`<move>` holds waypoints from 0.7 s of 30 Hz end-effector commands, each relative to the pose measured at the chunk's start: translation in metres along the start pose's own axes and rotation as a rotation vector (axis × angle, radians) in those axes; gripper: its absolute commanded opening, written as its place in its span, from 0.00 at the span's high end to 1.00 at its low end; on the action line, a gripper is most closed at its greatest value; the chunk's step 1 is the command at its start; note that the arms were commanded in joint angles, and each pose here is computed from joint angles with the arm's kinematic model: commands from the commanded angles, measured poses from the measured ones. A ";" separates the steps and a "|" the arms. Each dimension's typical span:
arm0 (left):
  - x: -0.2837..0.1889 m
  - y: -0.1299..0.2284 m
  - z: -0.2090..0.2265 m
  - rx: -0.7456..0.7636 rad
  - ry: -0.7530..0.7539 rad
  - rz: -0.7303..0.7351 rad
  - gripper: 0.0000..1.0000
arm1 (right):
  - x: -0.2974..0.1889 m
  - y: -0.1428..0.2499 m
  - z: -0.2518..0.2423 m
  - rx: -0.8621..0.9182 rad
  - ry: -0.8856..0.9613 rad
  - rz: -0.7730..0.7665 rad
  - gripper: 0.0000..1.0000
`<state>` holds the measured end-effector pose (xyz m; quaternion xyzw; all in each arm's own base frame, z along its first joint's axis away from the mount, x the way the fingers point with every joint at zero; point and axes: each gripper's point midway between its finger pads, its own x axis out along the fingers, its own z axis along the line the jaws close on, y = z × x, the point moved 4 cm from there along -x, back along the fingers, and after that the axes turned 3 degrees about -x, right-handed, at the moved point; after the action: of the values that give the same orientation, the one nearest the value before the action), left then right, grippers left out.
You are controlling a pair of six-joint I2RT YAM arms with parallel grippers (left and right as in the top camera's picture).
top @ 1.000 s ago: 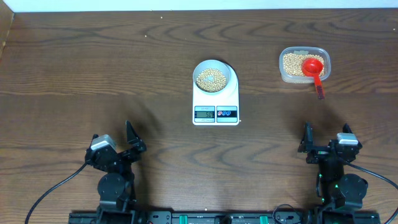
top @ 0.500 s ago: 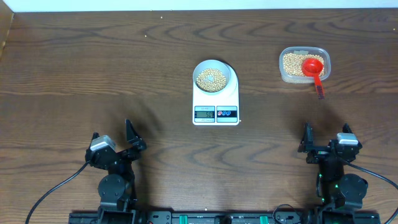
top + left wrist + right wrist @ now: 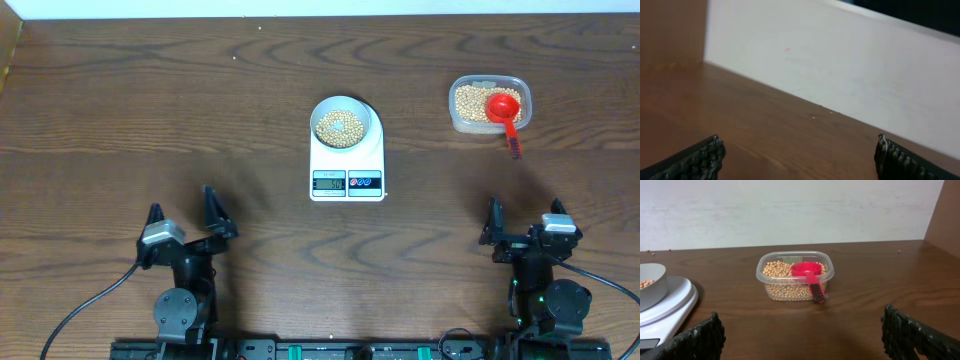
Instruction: Scoop item into bowl and weigh 50g on scale
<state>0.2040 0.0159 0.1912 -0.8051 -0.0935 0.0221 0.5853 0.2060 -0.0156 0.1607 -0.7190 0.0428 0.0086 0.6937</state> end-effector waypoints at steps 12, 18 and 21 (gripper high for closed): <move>-0.008 0.054 -0.010 0.314 0.170 0.262 0.02 | 0.000 0.001 -0.001 -0.011 0.010 0.001 0.01; -0.008 0.054 -0.010 0.313 0.170 0.261 0.02 | 0.000 0.001 -0.001 -0.011 0.010 0.001 0.01; -0.008 0.054 -0.010 0.313 0.170 0.262 0.02 | 0.000 0.001 -0.001 -0.011 0.010 0.001 0.01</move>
<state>0.2049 -0.0124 0.1570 -0.7158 0.0496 0.0232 0.6961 0.2060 -0.0156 0.1607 -0.7190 0.0428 0.0086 0.6937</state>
